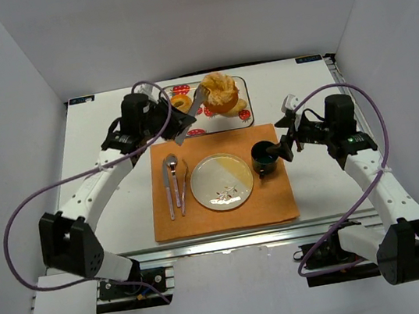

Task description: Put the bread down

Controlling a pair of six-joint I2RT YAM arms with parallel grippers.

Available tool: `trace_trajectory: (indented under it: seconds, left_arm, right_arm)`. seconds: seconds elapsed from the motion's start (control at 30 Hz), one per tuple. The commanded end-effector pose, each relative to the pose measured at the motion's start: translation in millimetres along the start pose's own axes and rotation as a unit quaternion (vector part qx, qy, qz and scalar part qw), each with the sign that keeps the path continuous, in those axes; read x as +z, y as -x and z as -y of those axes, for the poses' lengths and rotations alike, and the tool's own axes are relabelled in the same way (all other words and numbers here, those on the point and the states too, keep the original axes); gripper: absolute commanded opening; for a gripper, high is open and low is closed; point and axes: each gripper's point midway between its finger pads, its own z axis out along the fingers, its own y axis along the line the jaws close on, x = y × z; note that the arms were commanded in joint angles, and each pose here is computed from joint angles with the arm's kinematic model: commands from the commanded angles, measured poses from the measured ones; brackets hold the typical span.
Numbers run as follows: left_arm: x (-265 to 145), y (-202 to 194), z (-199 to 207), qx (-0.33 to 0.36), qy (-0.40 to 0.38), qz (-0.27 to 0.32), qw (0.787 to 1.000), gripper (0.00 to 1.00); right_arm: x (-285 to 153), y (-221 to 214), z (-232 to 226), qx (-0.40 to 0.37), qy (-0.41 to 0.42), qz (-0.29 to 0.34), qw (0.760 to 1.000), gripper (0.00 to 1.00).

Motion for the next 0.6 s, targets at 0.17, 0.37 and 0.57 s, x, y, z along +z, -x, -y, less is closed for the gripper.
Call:
trace_trajectory:
  seconds: [0.17,0.37,0.57]
  left_arm:
    - [-115.0,-119.8,-51.4,-0.008,0.013,-0.130,0.991,0.00]
    - [-145.6,-153.0,-72.7,-0.025,0.022,-0.154,0.987,0.00]
    - [-141.3,-154.6,-86.1,-0.005,0.046,-0.158,0.986,0.46]
  right_arm:
    - [-5.4,21.4,-3.1,-0.037,0.012,0.027,0.999,0.89]
    - [-2.6,22.0,-1.7,-0.027,0.023,0.024,0.999,0.89]
    - [-2.2,20.3,-2.8,-0.024,0.026,0.022,0.999,0.89]
